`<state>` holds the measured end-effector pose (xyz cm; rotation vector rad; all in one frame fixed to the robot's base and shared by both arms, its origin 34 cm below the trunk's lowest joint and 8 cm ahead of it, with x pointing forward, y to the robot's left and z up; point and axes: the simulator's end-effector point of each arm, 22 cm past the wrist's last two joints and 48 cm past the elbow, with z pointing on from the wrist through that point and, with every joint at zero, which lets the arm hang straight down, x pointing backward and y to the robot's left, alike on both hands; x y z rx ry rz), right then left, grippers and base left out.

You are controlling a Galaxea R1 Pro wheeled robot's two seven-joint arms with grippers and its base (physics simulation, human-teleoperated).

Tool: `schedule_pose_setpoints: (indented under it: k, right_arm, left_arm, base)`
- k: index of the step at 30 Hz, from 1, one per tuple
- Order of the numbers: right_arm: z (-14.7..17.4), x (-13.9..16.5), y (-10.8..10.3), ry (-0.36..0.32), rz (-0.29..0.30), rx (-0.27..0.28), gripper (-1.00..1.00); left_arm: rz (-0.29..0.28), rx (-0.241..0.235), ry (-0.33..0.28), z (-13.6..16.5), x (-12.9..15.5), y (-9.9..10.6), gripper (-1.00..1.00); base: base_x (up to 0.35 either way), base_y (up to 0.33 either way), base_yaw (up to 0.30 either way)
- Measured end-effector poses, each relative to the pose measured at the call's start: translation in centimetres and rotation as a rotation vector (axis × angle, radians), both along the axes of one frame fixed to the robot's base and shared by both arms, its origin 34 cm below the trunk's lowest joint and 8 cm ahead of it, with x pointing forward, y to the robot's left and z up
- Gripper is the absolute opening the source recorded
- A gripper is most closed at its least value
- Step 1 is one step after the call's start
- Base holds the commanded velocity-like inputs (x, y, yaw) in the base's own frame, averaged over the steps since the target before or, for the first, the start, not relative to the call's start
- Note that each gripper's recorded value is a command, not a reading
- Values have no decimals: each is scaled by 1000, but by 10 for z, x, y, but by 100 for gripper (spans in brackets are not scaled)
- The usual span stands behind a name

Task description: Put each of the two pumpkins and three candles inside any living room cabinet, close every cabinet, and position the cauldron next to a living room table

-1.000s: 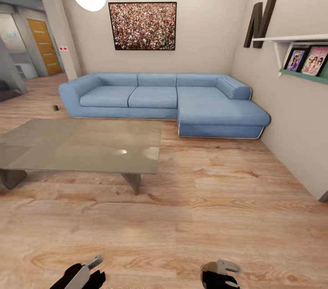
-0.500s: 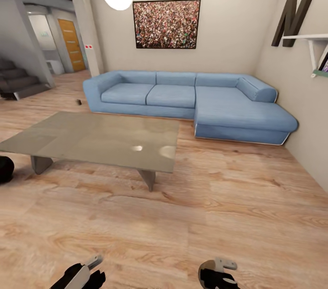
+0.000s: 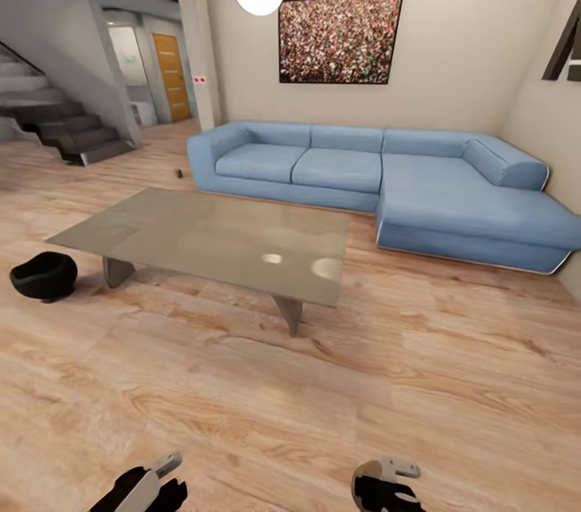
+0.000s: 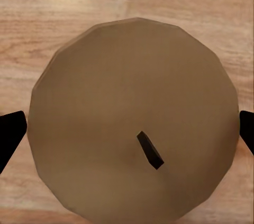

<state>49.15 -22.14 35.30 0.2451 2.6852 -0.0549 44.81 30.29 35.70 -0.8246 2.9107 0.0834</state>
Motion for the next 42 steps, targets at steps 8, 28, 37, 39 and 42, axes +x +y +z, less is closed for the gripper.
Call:
schedule_pose_setpoints:
  k: [8,28,37,39,42]
  right_arm:
    - [-2,-1,0,4,0,0,-100]
    - [-5,-5,0,15,-4,0,-100]
    - [-7,-7,0,20,-4,0,-100]
    - [-7,-7,0,21,-4,0,-100]
    - [-8,-7,0,22,-4,0,-100]
  left_arm:
    - [0,0,4,-1,-1,0,100]
    - [0,0,14,-5,-5,0,100]
    - [0,0,19,-6,-6,0,100]
    - [0,0,20,-6,-7,0,100]
    - [0,0,22,-7,-7,0,100]
  base:
    - [0,0,275]
    - [0,0,275]
    - [0,0,275]
    - [0,0,275]
    - [0,0,275]
